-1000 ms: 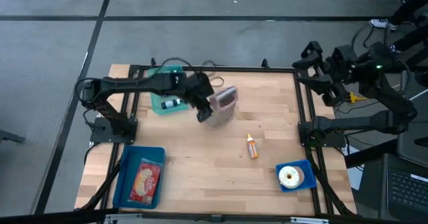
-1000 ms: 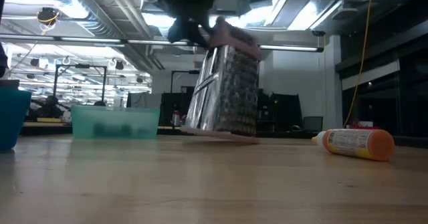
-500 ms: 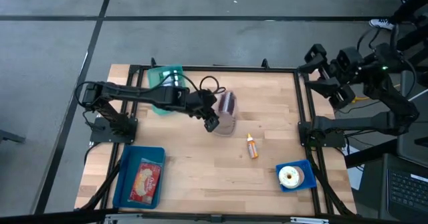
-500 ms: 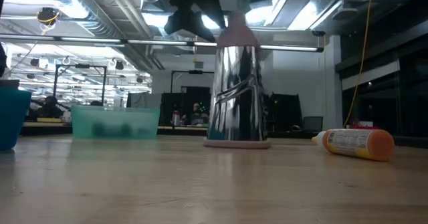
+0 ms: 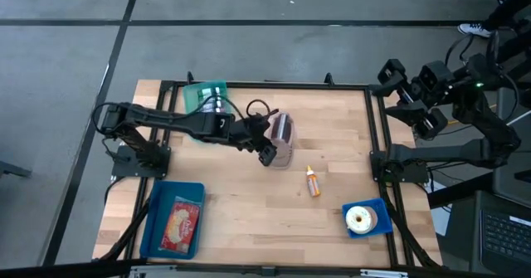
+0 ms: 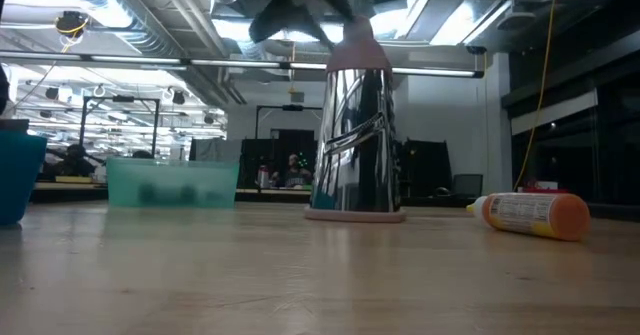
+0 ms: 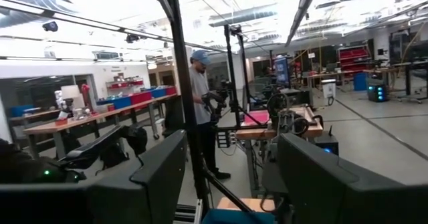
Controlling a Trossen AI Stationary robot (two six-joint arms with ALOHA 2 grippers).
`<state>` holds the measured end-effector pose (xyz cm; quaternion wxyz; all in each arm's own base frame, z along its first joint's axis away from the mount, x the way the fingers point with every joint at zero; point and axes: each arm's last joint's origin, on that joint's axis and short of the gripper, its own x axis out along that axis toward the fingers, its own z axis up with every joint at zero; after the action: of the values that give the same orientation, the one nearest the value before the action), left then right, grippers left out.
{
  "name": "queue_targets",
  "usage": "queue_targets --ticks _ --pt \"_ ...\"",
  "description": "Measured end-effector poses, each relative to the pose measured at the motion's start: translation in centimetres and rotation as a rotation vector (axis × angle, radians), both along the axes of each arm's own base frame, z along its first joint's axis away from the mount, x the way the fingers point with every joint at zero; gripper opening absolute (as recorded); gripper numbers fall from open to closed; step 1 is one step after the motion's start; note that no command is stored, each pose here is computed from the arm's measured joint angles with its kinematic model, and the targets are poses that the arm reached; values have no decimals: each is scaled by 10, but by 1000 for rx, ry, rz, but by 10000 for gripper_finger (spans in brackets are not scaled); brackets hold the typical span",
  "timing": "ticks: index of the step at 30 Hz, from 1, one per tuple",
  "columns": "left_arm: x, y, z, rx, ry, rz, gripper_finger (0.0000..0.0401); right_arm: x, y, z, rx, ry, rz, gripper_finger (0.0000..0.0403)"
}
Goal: Pick & Place Food Item
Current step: Put the yellow food coloring into the green bin
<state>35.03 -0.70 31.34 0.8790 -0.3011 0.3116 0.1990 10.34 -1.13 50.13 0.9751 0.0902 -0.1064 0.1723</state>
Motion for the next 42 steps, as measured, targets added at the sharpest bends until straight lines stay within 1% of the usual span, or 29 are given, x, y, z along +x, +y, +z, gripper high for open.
queue_targets --ticks 7,12,14,18,21,25,29,32,34,36,38,42 --pt "5 -44 13 -44 -200 87 180 -6 2 -1 -6 8 28 232" --pt "0 -74 16 -90 -270 160 180 -10 3 -2 -7 19 28 232" --pt "-2 -85 14 -89 -280 180 179 -10 4 -5 5 53 53 232" --pt "-7 -101 14 -100 -303 208 175 -8 5 -15 87 188 136 232" --pt "-9 -106 14 -107 -318 234 172 -4 4 -19 176 265 147 232" --pt "-10 -109 14 -118 -330 257 170 0 3 -19 287 304 158 232" --pt "-10 -110 14 -119 -331 257 170 4 2 -20 365 347 165 232" --pt "-10 -110 14 -113 -329 253 168 12 0 -23 352 372 168 232" --pt "-10 -109 14 -107 -326 250 167 18 -2 -28 357 402 105 232" --pt "-11 -109 14 -103 -320 249 166 26 -6 -36 369 464 24 232" --pt "-11 -109 13 -97 -310 249 166 34 -8 -48 333 563 -18 232" --pt "-12 -109 11 -83 -287 247 166 48 -5 -74 255 794 -2 232"
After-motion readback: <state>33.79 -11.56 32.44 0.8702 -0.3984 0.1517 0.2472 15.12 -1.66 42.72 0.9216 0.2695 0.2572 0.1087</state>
